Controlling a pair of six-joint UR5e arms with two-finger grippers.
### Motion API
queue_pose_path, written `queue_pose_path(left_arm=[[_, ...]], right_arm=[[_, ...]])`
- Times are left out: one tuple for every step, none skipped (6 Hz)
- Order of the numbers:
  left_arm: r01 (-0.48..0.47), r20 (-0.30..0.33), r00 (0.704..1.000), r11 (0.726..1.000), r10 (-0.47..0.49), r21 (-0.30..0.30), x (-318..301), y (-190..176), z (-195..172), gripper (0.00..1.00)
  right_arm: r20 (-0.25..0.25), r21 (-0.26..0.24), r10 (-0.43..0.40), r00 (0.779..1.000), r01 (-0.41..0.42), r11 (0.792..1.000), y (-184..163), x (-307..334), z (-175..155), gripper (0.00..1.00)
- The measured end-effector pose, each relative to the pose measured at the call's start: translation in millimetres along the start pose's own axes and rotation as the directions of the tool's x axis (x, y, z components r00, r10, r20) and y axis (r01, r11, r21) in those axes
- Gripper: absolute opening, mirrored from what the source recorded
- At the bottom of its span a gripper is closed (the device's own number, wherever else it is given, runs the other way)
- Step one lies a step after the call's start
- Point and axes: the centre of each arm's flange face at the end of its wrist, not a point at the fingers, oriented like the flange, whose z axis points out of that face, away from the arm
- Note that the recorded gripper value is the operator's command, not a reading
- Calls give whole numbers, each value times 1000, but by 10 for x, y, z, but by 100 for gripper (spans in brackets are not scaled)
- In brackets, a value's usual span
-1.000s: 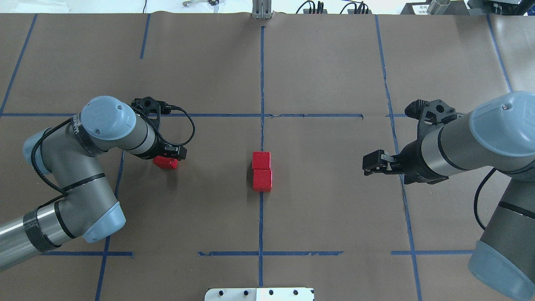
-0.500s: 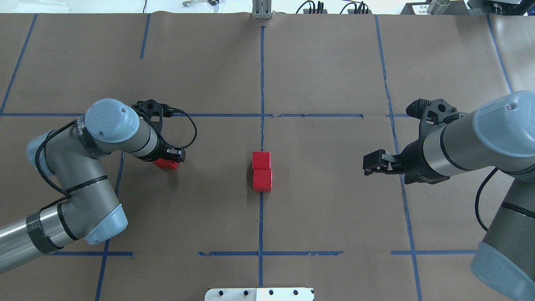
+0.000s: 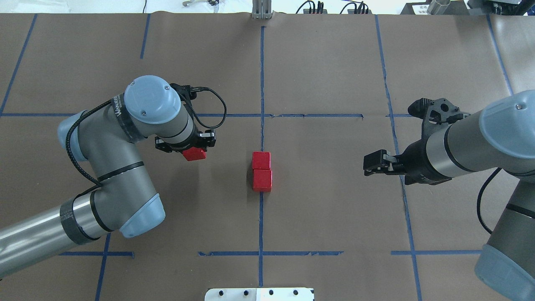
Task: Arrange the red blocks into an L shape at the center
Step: 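Carry the red cube with the left gripper next to the stacked pair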
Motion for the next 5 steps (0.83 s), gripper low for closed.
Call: queue_pose_path(left_arm=[[244,-2,970,970,-244,7,118,59,-69,0],[528,-12,849,849,-527,22,208,105,-81,0],[711,-22,703,703,-710,29,269,137,-58,0],[805,-18,593,592,-805,29,310,201,-1,0],[874,-12,485,485,-875,23,383,295,60,0]], right_arm=[[-3,-1,2,1000,-2,1000,1,16,6,100],[-6,-2,4,1000,-4,1000,5,32,7,100],[-6,-3,4,1000,-4,1000,8,37,6,100],[-7,-4,4,1000,-4,1000,9,40,9,100],[-8,-4,5,1000,-5,1000,8,42,15,100]])
